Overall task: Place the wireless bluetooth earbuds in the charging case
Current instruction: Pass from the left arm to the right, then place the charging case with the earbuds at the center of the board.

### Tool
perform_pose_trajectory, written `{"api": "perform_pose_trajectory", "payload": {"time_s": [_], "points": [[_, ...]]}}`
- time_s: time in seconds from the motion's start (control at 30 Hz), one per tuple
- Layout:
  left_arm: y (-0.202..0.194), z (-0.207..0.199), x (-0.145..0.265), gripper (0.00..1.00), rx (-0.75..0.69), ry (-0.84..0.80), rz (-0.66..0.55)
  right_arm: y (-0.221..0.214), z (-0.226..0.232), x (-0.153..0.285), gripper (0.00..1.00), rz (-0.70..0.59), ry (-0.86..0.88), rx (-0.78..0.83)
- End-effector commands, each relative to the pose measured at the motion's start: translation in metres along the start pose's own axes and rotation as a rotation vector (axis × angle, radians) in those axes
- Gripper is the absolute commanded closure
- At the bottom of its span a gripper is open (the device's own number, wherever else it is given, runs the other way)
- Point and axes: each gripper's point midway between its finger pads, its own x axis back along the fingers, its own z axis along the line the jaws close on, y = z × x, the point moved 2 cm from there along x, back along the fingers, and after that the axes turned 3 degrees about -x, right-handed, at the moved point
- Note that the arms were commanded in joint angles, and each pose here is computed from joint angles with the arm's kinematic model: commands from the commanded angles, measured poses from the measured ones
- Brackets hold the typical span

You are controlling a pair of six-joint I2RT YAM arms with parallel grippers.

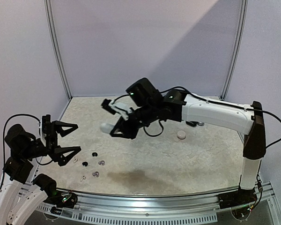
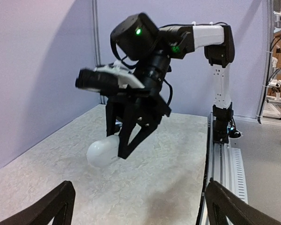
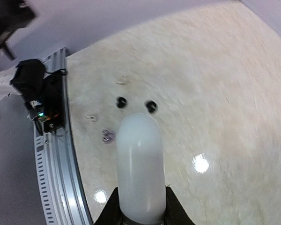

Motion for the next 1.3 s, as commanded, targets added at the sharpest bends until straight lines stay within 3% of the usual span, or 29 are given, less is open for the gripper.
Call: {"api": "perform_pose_trajectory", "payload": {"time_s": [0.0,0.13,0.23,0.57,0.67,0.8,0.97,1.07,1.17,1.27], "points": [[-0.007,0.012,0.001,0.01,0.007,0.090,0.019,-0.081,-0.071,0.028,1.00,0.180,-0.079,-0.509],[-0.009,0.013,0.003,0.01,-0.007,0.104,0.020,-0.165,-0.096,0.038,1.00,0.316,-0.065,-0.835],[-0.009,0.012,0.004,0.01,-0.012,0.107,0.023,-0.207,-0.101,0.048,1.00,0.348,-0.036,-0.981],[-0.009,0.007,0.006,0.01,-0.034,0.093,0.020,-0.290,-0.111,0.066,0.98,0.501,0.006,-1.156],[-0.008,0.007,0.007,0.01,-0.041,0.096,0.017,-0.302,-0.115,0.071,0.87,0.540,-0.017,-1.166],[-0.009,0.006,0.007,0.01,-0.041,0.092,0.017,-0.308,-0.127,0.081,0.59,0.571,-0.103,-1.155],[-0.009,0.006,0.007,0.01,-0.046,0.091,0.015,-0.301,-0.142,0.097,0.39,0.624,-0.214,-1.092],[-0.009,0.005,0.007,0.01,-0.049,0.090,0.014,-0.286,-0.158,0.113,0.30,0.653,-0.322,-1.016],[-0.009,0.004,0.007,0.01,-0.052,0.086,0.013,-0.249,-0.182,0.136,0.08,0.626,-0.444,-0.905],[-0.010,0.004,0.007,0.01,-0.050,0.085,0.014,-0.223,-0.208,0.166,0.03,0.630,-0.600,-0.802]]}}
